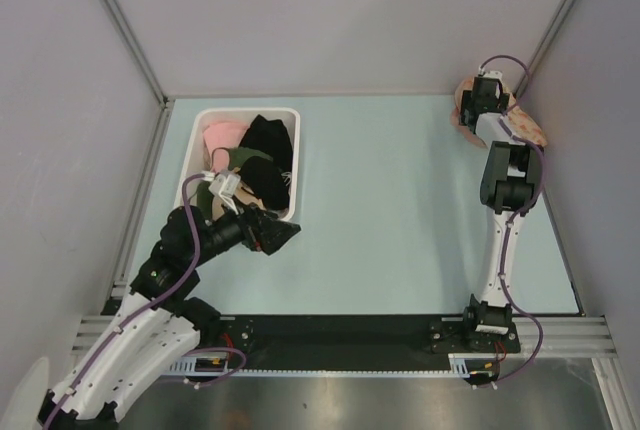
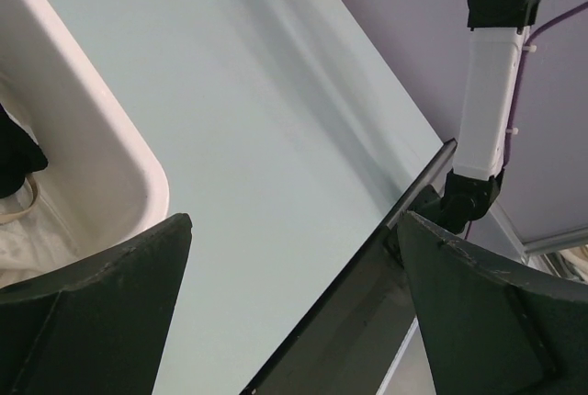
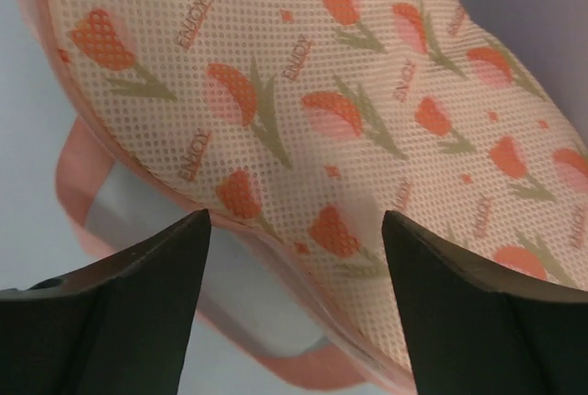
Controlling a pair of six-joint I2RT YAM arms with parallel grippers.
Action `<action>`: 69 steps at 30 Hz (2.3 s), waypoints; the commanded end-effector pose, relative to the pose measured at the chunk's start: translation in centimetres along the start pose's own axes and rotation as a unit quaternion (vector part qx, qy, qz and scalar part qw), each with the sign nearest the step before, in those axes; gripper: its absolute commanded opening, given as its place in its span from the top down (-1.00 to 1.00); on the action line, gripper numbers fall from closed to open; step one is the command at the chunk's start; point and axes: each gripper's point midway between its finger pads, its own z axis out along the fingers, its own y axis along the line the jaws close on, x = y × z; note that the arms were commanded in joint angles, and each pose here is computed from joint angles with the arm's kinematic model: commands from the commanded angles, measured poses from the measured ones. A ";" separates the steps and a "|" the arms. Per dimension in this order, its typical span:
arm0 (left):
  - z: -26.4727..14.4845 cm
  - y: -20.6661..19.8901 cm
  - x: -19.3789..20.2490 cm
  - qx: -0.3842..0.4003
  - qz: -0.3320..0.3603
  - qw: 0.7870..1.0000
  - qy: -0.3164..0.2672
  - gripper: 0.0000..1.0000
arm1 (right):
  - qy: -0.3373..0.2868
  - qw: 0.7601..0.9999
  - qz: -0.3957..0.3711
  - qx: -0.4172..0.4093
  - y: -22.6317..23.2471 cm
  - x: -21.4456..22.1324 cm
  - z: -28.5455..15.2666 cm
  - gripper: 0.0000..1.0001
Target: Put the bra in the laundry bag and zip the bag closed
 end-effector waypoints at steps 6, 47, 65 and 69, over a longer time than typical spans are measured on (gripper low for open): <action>-0.1 -0.7 -1.2 -0.001 0.020 1.000 -0.004 -0.99 | 0.022 0.998 -0.050 0.037 -0.7 0.5 2.7 0.42; 21.1 -2.7 8.5 0.010 -0.063 0.976 0.206 -0.63 | 0.137 0.936 0.294 -0.139 -4.6 14.1 -31.4 -0.61; 22.4 4.1 19.5 -0.178 -0.102 0.920 0.335 -0.57 | 0.110 0.946 0.246 -0.181 0.8 14.7 -37.8 -0.99; 20.1 4.4 19.5 -0.193 -0.097 0.924 0.316 -0.57 | 0.110 0.952 0.219 -0.186 0.7 14.9 -37.8 -0.99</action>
